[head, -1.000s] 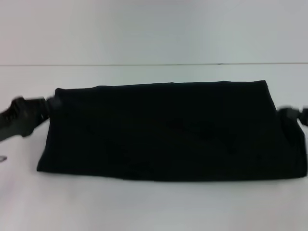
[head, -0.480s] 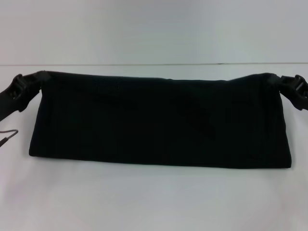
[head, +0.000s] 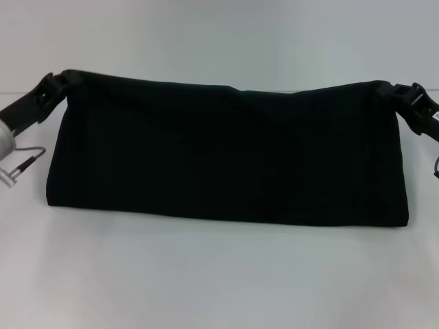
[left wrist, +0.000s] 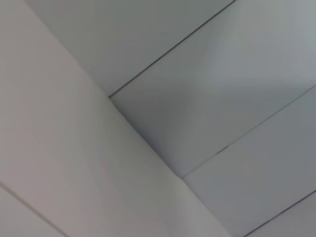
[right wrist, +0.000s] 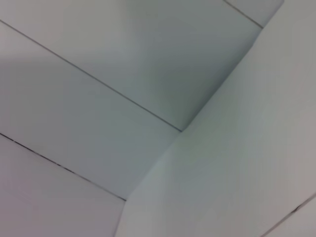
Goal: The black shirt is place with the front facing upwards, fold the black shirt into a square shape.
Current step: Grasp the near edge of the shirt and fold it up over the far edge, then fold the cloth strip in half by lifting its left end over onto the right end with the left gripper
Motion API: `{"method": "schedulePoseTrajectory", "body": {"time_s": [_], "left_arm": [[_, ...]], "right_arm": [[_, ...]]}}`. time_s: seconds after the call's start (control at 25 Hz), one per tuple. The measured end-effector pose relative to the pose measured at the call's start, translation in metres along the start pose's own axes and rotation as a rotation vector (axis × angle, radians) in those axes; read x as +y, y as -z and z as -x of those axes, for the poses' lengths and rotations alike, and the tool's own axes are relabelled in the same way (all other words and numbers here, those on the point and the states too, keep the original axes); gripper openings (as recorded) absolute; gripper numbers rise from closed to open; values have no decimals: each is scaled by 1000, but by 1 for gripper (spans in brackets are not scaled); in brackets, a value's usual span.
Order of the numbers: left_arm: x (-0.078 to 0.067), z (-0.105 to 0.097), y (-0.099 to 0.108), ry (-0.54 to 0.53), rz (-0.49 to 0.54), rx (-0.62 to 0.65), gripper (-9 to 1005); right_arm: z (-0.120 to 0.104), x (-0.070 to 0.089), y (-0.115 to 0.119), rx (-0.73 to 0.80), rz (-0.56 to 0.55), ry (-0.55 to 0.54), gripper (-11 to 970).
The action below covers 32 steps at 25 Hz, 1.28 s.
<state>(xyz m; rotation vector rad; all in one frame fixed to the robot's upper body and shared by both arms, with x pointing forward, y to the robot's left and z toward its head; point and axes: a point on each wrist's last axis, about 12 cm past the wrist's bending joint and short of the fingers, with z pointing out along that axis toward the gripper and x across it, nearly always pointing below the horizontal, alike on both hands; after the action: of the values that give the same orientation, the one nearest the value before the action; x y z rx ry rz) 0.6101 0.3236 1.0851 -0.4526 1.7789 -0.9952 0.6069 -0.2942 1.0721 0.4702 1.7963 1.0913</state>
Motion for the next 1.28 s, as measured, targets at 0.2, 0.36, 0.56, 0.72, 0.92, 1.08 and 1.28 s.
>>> {"method": "schedulePoseTrajectory", "body": {"time_s": [0.2,0.36,0.56,0.72,0.92,1.08,1.28], "left_arm": [[-2,2,-11,-39,50,-15,80],[-2,-2,-21,-72,105,-24,85],[-4,-7,-33,-92,175,-33,92],[-9,-13,-42,-130,183,-35,98],[-12,-20,-47,-173,178,-98,141],[-11,-24,-48,-166,182,-118,219],[-7,-26,-42,-145,178,-115,316]], "right_arm": [[-3,-3,-7,-6,-46,16,132],[-6,-4,-11,-21,-75,30,139],[-11,-5,-18,-45,-108,60,147],[-14,-3,-30,-42,-151,131,153],[-16,0,-38,-59,-177,182,161],[-18,1,-44,-84,-208,179,167],[-19,1,-43,-84,-193,182,406]]}}
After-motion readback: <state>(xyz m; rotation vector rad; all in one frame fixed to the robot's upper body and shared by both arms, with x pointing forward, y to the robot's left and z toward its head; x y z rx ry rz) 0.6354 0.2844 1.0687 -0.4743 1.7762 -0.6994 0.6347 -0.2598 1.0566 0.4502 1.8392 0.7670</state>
